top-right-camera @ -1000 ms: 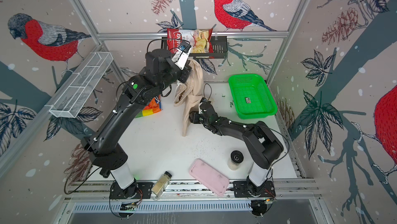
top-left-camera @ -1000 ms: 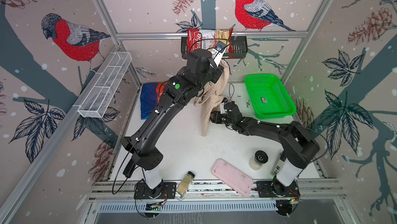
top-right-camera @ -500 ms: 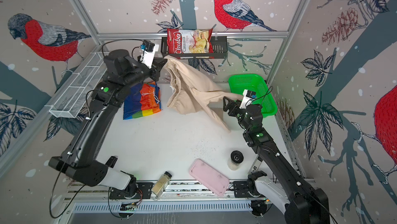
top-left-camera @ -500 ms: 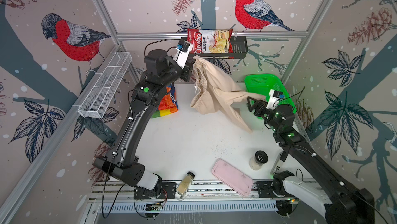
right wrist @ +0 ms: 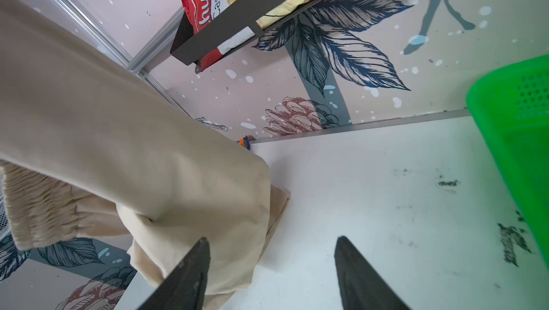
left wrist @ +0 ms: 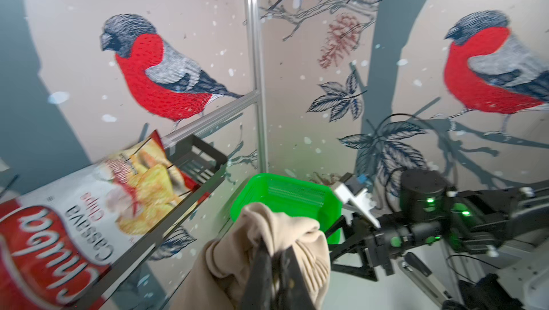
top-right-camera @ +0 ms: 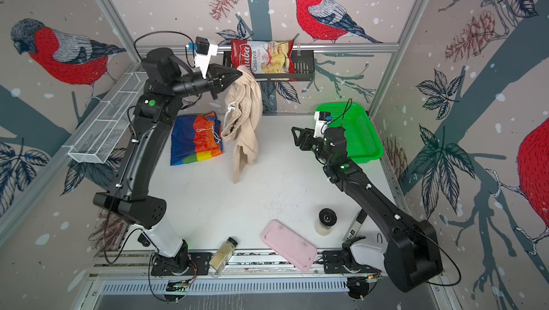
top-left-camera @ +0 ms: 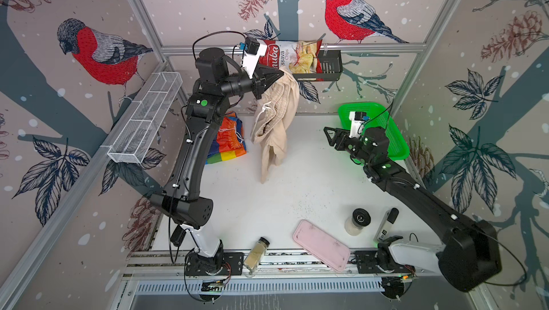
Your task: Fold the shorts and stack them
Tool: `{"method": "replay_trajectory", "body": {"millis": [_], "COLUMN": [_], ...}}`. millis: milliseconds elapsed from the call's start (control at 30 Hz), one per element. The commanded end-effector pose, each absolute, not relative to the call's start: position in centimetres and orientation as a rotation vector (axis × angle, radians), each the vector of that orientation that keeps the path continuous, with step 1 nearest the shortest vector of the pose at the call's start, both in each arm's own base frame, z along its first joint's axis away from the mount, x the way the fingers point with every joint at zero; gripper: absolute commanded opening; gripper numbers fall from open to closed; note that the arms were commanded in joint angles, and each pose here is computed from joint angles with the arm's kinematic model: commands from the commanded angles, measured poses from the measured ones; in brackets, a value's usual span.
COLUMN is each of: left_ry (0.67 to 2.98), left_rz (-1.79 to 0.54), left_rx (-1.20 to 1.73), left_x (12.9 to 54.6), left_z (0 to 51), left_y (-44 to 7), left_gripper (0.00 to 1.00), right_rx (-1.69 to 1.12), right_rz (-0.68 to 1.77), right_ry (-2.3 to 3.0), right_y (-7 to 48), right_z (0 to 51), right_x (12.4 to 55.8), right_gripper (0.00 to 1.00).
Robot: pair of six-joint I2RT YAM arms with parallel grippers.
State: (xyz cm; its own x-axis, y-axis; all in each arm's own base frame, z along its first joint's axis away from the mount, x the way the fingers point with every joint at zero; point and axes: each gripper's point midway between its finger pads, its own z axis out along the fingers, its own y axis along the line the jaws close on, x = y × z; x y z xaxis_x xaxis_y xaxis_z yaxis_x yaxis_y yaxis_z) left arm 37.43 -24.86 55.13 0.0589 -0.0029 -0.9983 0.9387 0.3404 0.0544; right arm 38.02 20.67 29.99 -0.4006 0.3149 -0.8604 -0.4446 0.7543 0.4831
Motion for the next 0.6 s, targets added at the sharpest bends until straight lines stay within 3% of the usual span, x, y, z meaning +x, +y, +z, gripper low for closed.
{"method": "replay_trajectory", "body": {"millis": [0,200,300,367,400,533,567], "left_ry": [1.185,1.075,1.004,0.97,0.962,1.001,1.017], "left_rz": [-1.071,-1.217,-1.282,-1.295,-1.293,-1.334,-1.342], "left_rx": [1.1,1.23,1.22,1.169,1.164,1.158,1.153], "left_x": [34.2,30.5,27.9,26.3,25.9,26.1,26.5], "left_z": [56.6,56.8,57.6,57.8,57.8,57.0,56.7], "left_y": [-25.7,-25.1,-22.9,-20.6,-19.9,-19.3,-19.3], "left_gripper": [0.0,0.0,0.0,0.0,0.0,0.0,0.0], "right_rx": [-0.134,-0.142,-0.241,-0.284,-0.291,-0.27,-0.264], "right_rz": [0.917,1.037,1.163,1.214,1.225,1.262,1.29], "right_ry": [1.772,1.856,1.885,1.899,1.902,1.923,1.924], "right_y": [21.4,19.9,20.8,21.5,21.7,21.7,21.8], "right_z": [30.9,28.0,26.7,25.8,25.4,23.4,22.8], "right_x": [39.3,42.1,41.8,41.2,40.9,39.7,39.2], "right_gripper": [0.7,0.71,0.51,0.48,0.5,0.75,0.97]}}
